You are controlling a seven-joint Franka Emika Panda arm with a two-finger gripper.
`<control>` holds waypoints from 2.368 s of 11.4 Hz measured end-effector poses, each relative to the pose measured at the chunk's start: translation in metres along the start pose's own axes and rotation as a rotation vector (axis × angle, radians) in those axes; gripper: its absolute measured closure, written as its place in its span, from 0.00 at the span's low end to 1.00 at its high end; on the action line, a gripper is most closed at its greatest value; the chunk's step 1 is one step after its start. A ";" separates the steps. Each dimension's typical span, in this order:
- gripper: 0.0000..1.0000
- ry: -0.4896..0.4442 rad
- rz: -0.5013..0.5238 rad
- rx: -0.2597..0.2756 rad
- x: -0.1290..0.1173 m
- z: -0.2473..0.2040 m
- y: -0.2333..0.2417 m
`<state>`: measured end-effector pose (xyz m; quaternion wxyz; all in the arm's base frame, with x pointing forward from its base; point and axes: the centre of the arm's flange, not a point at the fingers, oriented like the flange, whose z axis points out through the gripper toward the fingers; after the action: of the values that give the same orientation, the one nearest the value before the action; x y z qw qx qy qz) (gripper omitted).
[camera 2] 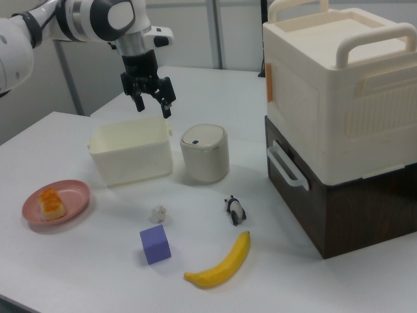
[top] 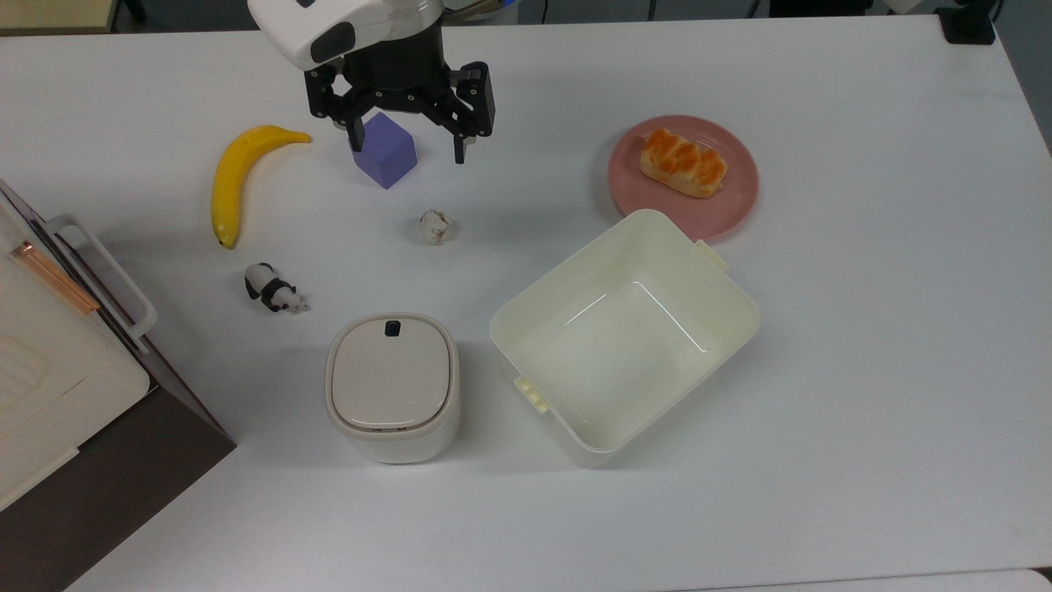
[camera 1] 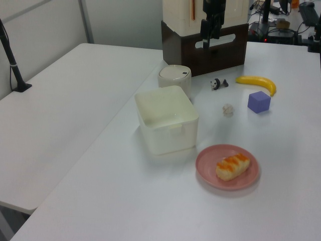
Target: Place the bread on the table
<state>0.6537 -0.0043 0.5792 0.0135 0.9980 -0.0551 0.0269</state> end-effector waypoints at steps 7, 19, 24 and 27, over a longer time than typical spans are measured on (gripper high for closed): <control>0.00 0.000 0.001 0.000 0.000 0.000 0.001; 0.00 -0.001 0.029 0.020 0.002 -0.001 0.017; 0.00 0.000 -0.041 0.023 0.001 -0.001 0.014; 0.00 -0.108 -0.189 0.024 -0.014 0.007 -0.012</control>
<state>0.6419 0.0091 0.5707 0.0011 0.9989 0.0391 -0.0276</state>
